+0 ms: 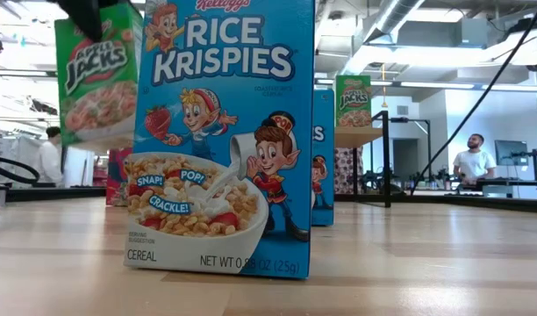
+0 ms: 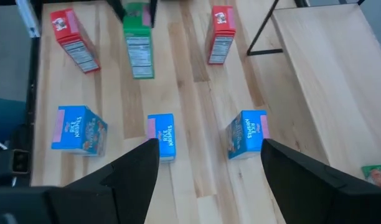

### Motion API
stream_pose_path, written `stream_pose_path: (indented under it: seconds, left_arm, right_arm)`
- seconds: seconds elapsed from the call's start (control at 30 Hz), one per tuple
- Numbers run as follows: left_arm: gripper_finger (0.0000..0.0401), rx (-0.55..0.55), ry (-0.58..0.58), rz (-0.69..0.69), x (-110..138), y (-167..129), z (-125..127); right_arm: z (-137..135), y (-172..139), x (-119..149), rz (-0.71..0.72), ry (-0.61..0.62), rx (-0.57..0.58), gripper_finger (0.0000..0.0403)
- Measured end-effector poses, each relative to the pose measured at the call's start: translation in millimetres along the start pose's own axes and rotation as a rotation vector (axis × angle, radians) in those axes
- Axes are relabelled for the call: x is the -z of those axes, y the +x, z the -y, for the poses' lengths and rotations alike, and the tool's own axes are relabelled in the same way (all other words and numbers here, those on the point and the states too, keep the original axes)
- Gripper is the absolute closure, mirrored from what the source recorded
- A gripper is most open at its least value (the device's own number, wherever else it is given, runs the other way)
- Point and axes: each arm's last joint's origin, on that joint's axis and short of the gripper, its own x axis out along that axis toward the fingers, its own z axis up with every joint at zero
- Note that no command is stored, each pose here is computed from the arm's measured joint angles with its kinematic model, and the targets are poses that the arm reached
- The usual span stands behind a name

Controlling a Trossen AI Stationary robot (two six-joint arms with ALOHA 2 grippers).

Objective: Stack cereal on shelf
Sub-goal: Put the green cereal box on the shelf aligned with the other green cereal box

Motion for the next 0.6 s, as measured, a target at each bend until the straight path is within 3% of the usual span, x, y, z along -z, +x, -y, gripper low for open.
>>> stream_pose_path:
  seconds: [0.33,0.6]
  left_arm:
    - [0.0216,0.013,0.018,0.038,-14.4,-15.4,0.3]
    - [0.0216,0.022,0.037,0.068,-23.7,-25.4,-0.1]
  right_arm:
    - [-27.5,-0.6,14.2,-0.023,0.04,0.053,0.0097]
    - [-52.6,24.2,17.9,-0.061,0.013,0.078,0.0097]
